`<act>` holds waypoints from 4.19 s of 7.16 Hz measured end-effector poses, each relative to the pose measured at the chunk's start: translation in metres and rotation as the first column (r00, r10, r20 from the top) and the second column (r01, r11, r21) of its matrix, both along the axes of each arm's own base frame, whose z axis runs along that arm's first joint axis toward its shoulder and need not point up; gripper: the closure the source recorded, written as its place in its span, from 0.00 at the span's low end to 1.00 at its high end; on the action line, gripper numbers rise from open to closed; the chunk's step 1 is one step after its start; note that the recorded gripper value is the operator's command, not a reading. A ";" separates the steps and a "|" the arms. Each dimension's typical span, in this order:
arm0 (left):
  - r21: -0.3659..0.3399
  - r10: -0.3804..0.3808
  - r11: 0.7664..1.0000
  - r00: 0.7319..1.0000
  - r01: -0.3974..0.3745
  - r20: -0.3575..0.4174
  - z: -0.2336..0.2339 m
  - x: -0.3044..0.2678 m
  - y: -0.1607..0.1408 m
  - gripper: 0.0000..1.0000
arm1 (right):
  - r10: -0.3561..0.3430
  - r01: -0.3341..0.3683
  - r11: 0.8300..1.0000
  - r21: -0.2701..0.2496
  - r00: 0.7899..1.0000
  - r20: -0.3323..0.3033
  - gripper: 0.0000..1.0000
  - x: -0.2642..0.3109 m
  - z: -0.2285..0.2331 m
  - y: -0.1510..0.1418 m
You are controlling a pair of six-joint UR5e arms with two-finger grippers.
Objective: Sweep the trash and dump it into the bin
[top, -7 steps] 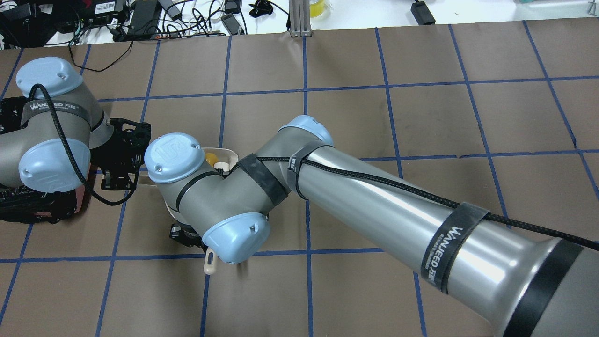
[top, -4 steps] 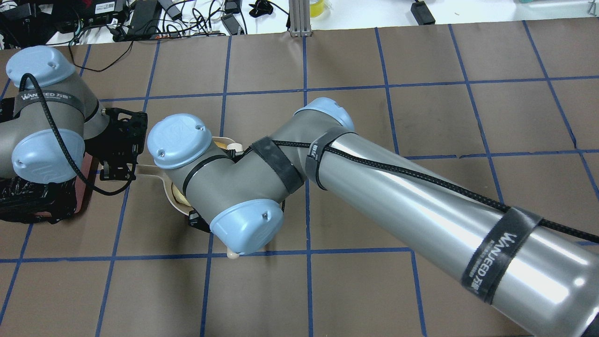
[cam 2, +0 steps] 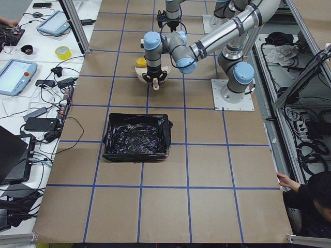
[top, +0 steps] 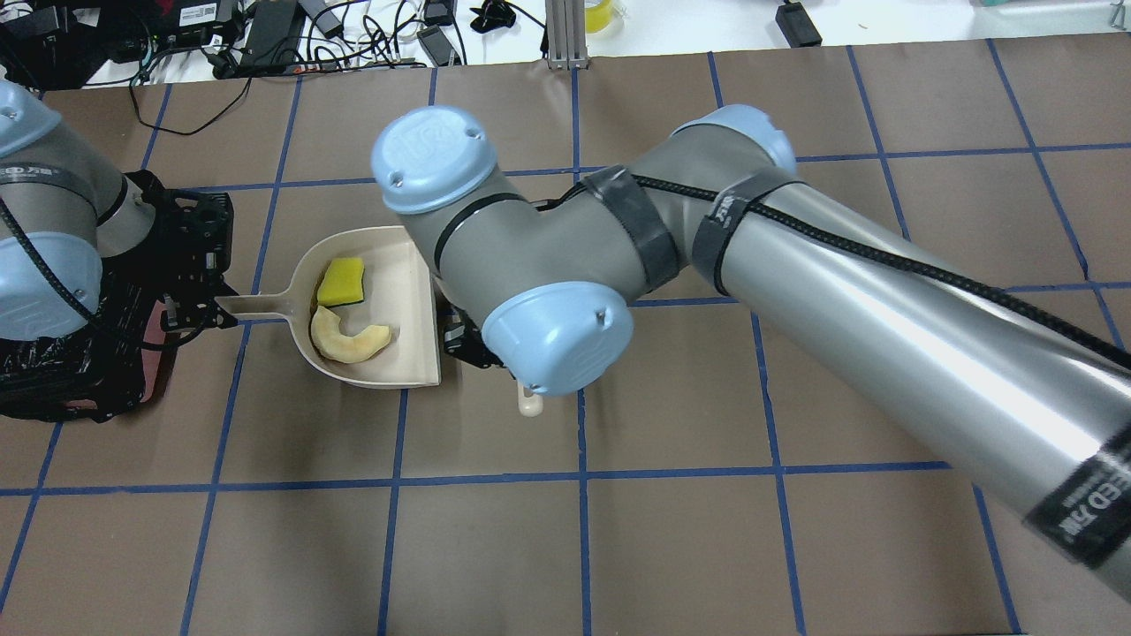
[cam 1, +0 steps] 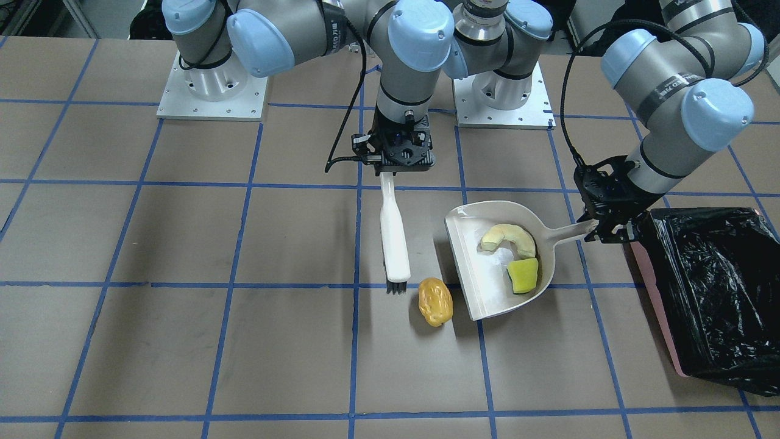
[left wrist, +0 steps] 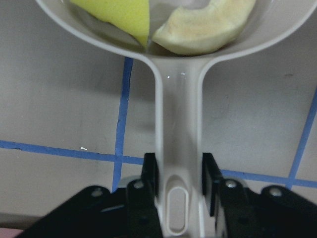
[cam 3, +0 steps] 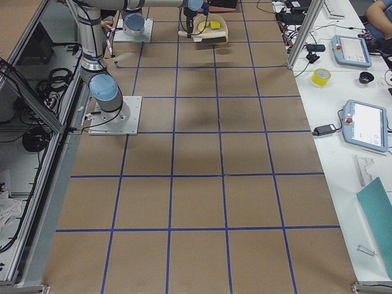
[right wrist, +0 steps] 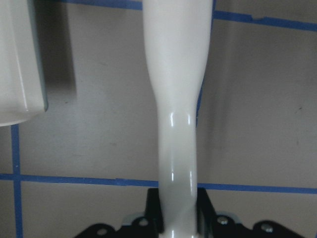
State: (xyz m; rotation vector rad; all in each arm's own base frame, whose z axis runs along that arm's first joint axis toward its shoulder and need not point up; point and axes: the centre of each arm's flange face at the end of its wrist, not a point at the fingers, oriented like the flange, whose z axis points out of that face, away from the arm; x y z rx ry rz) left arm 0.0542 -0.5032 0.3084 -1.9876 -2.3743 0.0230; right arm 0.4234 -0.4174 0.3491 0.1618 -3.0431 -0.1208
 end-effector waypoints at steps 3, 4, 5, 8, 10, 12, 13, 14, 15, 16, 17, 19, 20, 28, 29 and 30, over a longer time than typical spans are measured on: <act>0.030 0.004 1.000 1.000 -0.005 0.018 -0.010 0.005 -0.001 0.97 | 0.034 -0.034 0.999 0.018 0.999 -0.013 1.00 -0.026 0.001 -0.012; 0.038 0.004 0.999 1.000 -0.006 0.030 -0.013 0.007 -0.004 0.97 | 0.069 -0.069 0.997 0.023 0.997 -0.024 1.00 -0.030 -0.006 -0.016; 0.041 0.007 0.999 0.999 -0.008 0.035 -0.016 0.008 -0.014 0.97 | 0.111 -0.110 0.994 0.023 0.992 -0.056 1.00 -0.039 -0.021 -0.031; 0.062 -0.002 0.998 0.999 0.000 0.036 -0.034 -0.005 -0.042 0.97 | 0.146 -0.142 0.989 0.039 0.983 -0.115 1.00 -0.051 -0.077 -0.086; 0.072 -0.007 0.997 0.999 0.005 0.034 -0.041 -0.008 -0.045 0.97 | 0.141 -0.134 0.988 0.071 0.984 -0.110 1.00 -0.034 -0.107 -0.100; 0.075 -0.009 0.997 0.999 0.006 0.033 -0.043 -0.009 -0.046 0.97 | 0.038 -0.033 0.994 0.108 0.998 -0.044 1.00 -0.012 -0.122 -0.088; 0.076 -0.009 0.997 0.999 0.006 0.032 -0.043 -0.010 -0.046 0.97 | -0.032 0.032 0.991 0.129 0.999 -0.003 1.00 0.004 -0.127 -0.078; 0.077 -0.008 0.997 0.999 0.006 0.032 -0.044 -0.010 -0.045 0.97 | -0.082 0.076 0.987 0.142 0.996 0.037 1.00 0.026 -0.131 -0.066; 0.077 -0.009 0.997 0.999 0.006 0.031 -0.044 -0.010 -0.045 0.97 | -0.119 0.106 0.982 0.153 0.990 0.074 1.00 0.048 -0.136 -0.056; 0.076 -0.009 0.997 0.999 0.006 0.031 -0.044 -0.010 -0.045 0.97 | -0.146 0.127 0.978 0.164 0.983 0.113 1.00 0.070 -0.140 -0.048; 0.076 -0.009 0.997 0.999 0.007 0.031 -0.043 -0.010 -0.045 0.97 | -0.168 0.141 0.974 0.176 0.974 0.151 1.00 0.092 -0.140 -0.045; 0.076 -0.012 0.997 0.999 0.009 0.031 -0.043 -0.010 -0.045 0.97 | -0.191 0.155 0.971 0.184 0.960 0.202 1.00 0.137 -0.137 -0.042; 0.075 -0.014 0.997 0.999 0.012 0.030 -0.043 -0.010 -0.045 0.97 | -0.186 0.150 0.973 0.178 0.961 0.205 1.00 0.151 -0.139 -0.040; -0.002 0.049 0.999 0.997 -0.049 -0.052 -0.026 0.012 -0.046 0.99 | -0.069 0.066 0.995 0.074 0.997 0.038 1.00 0.081 -0.082 -0.075; -0.015 0.065 0.998 0.995 -0.066 -0.071 -0.023 0.020 -0.045 0.99 | -0.076 0.074 0.994 0.083 0.997 0.023 1.00 0.057 -0.067 -0.086; -0.029 0.088 0.995 0.991 -0.091 -0.096 -0.019 0.032 -0.044 0.99 | -0.100 0.098 0.990 0.097 0.995 0.013 1.00 0.026 -0.052 -0.098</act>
